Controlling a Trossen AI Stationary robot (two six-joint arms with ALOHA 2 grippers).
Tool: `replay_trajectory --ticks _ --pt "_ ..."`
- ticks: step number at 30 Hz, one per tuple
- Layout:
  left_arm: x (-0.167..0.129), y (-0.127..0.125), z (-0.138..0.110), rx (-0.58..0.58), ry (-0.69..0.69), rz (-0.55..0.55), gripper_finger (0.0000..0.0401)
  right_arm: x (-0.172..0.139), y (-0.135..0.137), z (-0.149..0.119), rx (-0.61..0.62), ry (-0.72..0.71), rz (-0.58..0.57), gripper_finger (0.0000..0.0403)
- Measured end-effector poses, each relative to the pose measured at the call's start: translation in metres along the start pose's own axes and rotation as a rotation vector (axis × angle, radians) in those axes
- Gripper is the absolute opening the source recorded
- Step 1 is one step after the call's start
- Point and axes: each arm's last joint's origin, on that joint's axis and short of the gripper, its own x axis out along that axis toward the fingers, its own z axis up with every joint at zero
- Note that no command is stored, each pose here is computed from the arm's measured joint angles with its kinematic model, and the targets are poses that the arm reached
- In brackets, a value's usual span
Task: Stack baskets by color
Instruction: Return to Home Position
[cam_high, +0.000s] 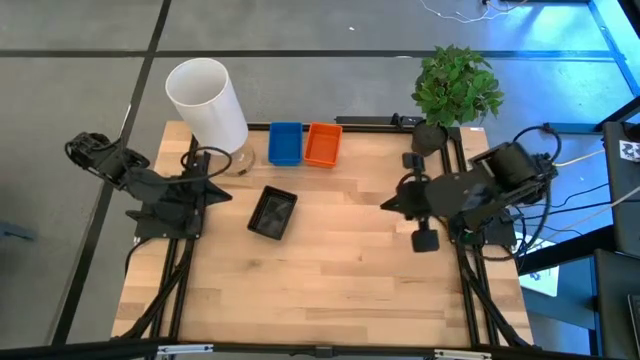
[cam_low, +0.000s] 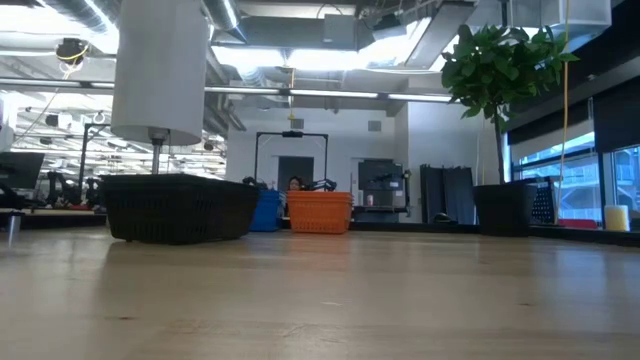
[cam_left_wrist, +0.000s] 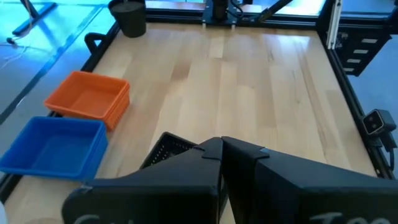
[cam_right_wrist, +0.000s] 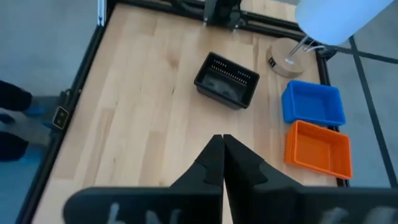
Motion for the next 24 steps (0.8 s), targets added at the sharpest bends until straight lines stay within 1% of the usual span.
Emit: replay_trajectory --ticks 7,13,19,24 --pt "-0.008 0.01 -0.02 -0.011 -0.028 -0.028 0.0 -0.038 -0.015 -0.012 0.035 -0.086 0.016 0.0001" --pt "-0.019 0.025 -0.037 -0.045 -0.083 -0.058 0.0 -0.065 -0.026 -0.026 0.059 -0.146 0.038 0.0" --pt "-0.029 0.039 -0.054 -0.075 -0.194 -0.091 0.0 -0.075 -0.032 -0.048 0.074 -0.183 0.044 0.0" --pt "-0.036 0.051 -0.071 -0.096 -0.287 -0.11 0.0 -0.081 -0.037 -0.075 0.105 -0.285 0.056 0.0"
